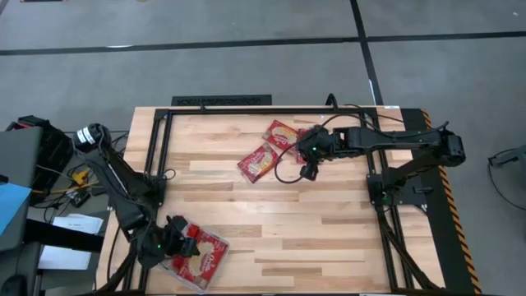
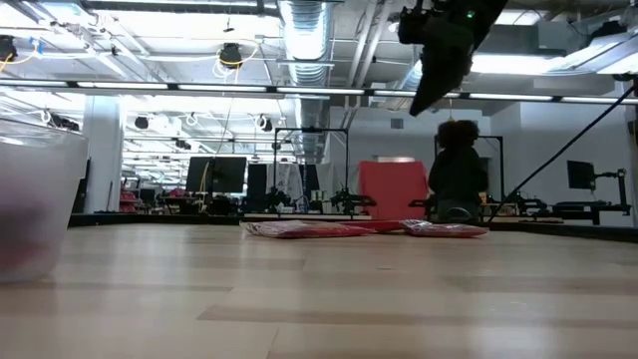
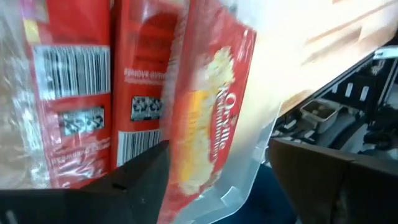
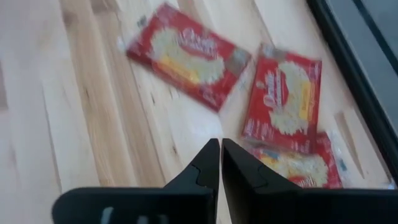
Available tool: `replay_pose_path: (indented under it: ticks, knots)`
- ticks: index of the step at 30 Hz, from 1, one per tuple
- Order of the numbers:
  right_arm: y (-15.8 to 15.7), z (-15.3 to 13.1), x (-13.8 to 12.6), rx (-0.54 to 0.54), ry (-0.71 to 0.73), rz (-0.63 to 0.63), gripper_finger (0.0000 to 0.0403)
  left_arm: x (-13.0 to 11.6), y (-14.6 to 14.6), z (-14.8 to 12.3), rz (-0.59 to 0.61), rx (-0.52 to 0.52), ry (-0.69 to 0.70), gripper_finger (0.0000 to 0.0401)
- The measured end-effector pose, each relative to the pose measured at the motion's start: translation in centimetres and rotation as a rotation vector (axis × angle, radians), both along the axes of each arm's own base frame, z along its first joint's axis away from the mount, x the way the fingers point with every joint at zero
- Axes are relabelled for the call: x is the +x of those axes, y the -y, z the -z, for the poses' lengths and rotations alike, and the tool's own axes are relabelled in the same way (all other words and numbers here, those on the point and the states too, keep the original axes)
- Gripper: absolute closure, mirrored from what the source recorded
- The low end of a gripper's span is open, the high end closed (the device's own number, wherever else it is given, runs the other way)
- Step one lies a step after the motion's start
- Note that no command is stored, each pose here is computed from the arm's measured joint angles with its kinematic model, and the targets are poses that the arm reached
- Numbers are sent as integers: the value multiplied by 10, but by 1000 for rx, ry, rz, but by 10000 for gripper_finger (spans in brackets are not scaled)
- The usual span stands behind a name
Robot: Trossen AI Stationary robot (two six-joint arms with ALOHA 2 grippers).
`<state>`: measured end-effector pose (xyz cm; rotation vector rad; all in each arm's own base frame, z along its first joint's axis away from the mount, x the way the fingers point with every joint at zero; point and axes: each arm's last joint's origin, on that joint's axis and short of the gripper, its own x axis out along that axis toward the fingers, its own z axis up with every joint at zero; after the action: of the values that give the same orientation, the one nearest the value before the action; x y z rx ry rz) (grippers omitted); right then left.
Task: Sort popcorn bags into baskets
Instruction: Put the red popcorn bag into the transparent bin
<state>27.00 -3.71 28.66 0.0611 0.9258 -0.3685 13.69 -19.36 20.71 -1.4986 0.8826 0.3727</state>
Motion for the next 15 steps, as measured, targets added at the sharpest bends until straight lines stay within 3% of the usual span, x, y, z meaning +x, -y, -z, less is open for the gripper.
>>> replay_pose_path:
  ticks: [10, 15]
  knots:
    - [0, 31, 49, 55, 99, -95, 385, 2, -47, -38, -95, -4, 125, 130]
    - [6, 71, 82, 44, 109, -117, 386, 4, -84, -53, -229, 139, 234, 131]
